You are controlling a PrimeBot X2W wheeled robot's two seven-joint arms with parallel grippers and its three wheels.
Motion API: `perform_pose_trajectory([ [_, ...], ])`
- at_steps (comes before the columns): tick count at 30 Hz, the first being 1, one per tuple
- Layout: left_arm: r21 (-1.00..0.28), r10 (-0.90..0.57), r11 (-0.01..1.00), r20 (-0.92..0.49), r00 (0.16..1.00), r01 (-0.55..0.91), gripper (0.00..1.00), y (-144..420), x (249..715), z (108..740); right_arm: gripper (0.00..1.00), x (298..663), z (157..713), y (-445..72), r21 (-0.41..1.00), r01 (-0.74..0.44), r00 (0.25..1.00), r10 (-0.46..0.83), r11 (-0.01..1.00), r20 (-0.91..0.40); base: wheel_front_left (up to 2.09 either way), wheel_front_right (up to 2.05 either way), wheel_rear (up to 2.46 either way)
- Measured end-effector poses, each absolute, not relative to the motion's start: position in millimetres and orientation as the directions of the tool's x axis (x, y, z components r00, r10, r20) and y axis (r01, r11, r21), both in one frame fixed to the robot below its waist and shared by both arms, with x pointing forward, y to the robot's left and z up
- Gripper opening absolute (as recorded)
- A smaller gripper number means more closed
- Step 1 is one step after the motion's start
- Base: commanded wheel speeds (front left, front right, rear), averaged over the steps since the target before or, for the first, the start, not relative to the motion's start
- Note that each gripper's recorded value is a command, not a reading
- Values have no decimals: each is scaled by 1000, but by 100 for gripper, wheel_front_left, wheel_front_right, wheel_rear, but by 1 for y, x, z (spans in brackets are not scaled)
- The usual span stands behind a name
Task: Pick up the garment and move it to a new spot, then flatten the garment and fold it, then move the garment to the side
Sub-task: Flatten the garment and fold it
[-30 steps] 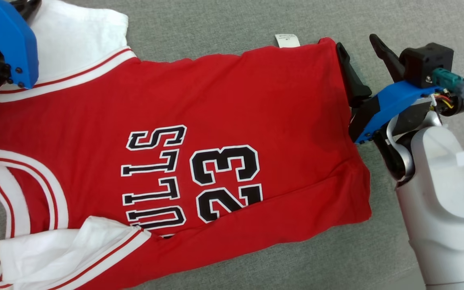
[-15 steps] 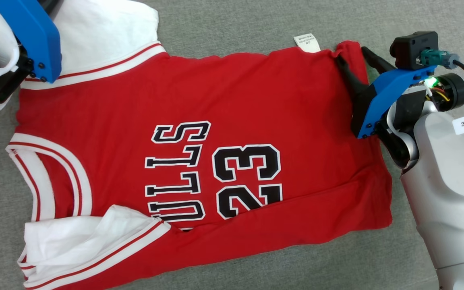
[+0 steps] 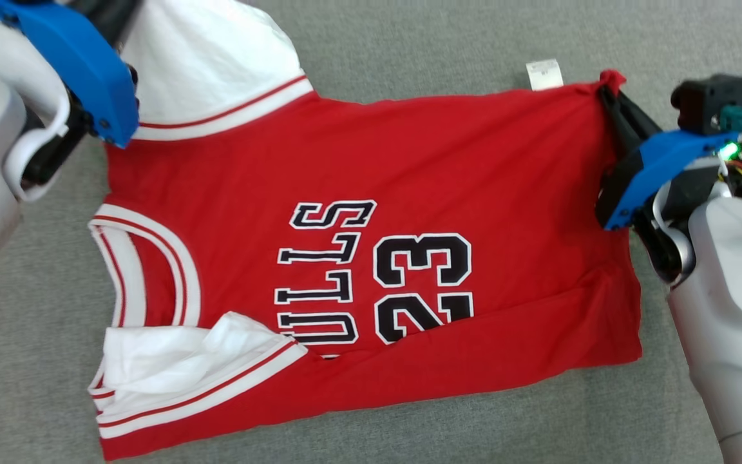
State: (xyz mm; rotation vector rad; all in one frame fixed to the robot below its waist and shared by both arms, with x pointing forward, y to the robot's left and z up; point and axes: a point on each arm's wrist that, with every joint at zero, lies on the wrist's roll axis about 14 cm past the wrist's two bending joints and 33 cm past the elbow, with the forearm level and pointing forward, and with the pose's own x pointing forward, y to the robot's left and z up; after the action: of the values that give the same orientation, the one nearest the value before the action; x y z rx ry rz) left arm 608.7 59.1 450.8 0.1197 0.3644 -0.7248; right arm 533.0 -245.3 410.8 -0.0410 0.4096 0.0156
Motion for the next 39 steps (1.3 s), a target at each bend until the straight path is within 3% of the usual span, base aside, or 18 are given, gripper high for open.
perform_pose_trajectory([
  [17,-67,-665,737,-249,704,672,0,81,516,475,0,499,425,-233,-26,-44,954,34,999,-299,0,0,0],
  [39,-215,-596,803,-311,741,556,0,100,405,447,0,437,413,-228,22,-16,968,21,1000,-248,0,0,0],
])
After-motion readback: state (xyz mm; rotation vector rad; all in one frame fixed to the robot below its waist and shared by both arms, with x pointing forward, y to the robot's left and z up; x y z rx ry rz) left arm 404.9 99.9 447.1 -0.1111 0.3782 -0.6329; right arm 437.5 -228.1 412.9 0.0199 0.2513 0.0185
